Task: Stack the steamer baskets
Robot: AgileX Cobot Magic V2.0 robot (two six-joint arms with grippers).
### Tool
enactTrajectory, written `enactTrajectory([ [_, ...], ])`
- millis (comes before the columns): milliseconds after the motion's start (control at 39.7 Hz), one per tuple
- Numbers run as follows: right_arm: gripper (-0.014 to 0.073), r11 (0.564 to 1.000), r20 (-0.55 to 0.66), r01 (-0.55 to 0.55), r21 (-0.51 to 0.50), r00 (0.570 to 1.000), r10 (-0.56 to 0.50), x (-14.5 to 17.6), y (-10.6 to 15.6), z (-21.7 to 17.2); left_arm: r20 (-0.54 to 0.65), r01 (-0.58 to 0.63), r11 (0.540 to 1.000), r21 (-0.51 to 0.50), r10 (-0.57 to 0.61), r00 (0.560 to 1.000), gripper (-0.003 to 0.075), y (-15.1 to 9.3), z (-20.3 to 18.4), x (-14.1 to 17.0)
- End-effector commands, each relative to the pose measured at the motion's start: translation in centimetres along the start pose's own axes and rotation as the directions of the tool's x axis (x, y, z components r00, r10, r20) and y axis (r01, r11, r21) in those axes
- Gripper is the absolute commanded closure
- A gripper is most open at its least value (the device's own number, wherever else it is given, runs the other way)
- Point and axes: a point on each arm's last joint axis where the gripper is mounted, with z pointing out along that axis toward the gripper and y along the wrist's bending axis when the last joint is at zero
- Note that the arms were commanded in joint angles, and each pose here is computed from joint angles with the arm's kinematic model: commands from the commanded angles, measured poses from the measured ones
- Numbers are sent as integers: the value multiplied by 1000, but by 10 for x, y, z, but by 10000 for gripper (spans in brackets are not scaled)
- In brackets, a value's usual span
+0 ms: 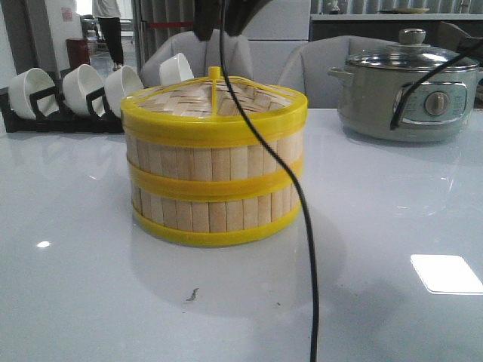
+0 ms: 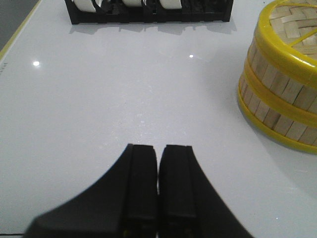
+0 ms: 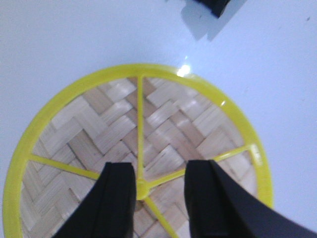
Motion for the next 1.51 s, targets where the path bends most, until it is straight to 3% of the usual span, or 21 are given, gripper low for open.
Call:
enactTrajectory([
  [0,241,998,236,-27,61,972,11,-24,-23,-76,104,9,1000,17,-11,994,636,-2,-4,-16],
  [227,241,977,395,-131,168,917,55,7,-75,-146,104,9,1000,17,-11,994,636,-2,-4,-16],
  [504,241,900,537,-288,327,840,74,98,-115,-220,104,9,1000,17,-11,994,636,-2,-4,-16],
  [781,283,857,584,-344,384,810,64,199,-84,-258,104,9,1000,17,-11,994,636,-2,-4,-16],
  [1109,316,813,554,-391,432,826,104,310,-54,-237,104,9,1000,17,-11,994,636,-2,-4,-16],
  [1310,316,810,591,-394,434,803,73,350,-42,-220,104,9,1000,17,-11,994,636,-2,-4,-16],
  [1487,316,808,671,-395,436,742,1,364,-35,-220,104,9,1000,17,-11,994,636,-2,-4,-16],
])
